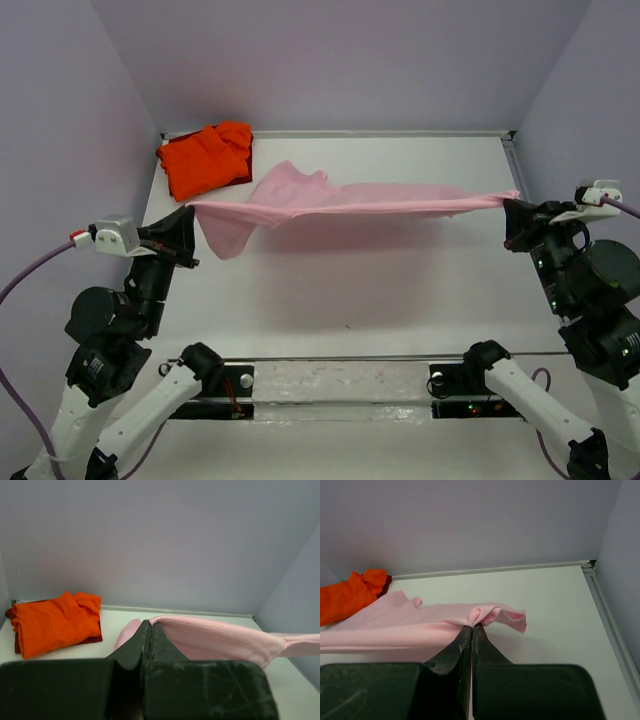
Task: Fold and stack the t-shirts
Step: Flatten out the crumpled T-shirt at the center of the board.
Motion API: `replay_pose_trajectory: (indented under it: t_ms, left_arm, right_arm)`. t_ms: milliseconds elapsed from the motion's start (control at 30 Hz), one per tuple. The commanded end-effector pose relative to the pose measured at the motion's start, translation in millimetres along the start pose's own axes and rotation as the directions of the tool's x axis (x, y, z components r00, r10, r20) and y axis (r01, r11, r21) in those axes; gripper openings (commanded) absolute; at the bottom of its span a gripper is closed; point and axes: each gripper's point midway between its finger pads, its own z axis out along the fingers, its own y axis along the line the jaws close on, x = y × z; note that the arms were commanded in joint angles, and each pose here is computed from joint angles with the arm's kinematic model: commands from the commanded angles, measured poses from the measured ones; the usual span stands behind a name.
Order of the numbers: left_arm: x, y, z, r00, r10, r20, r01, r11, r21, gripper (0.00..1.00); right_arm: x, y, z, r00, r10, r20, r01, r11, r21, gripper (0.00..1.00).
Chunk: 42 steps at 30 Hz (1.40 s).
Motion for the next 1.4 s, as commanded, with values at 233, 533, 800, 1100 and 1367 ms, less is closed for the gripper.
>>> replay_pose_trajectory:
  t_ms: [233, 533, 800, 1100, 1367]
  left_arm:
    - [-84, -46, 35, 1.0, -0.016, 0.019, 0.014, 0.995, 0.102, 0.0]
    - [-126, -65, 110, 0.994, 0.103, 0.045, -0.103, 0.995, 0.011, 0.0]
    - [-36, -50, 189, 0.981, 0.181, -0.07, -0.186, 0.978, -0.089, 0.0]
    - [159, 30, 271, 0.941, 0.214, -0.263, -0.27, 0.942, -0.201, 0.0]
    - [250, 69, 311, 0.899, 0.244, -0.364, -0.352, 0.897, -0.267, 0.0]
  right_arm:
    - [-58, 18, 9, 1.0, -0.014, -0.005, 0.014, 0.999, -0.03, 0.0]
    - [-135, 36, 82, 0.995, -0.067, 0.069, 0.062, 0.995, 0.076, 0.0]
    - [-50, 34, 184, 0.983, -0.153, -0.102, 0.175, 0.952, 0.253, 0.0]
    - [164, -26, 286, 0.894, -0.125, -0.43, 0.287, 0.897, 0.337, 0.0]
    - [245, -39, 349, 0.853, -0.115, -0.509, 0.321, 0.885, 0.337, 0.0]
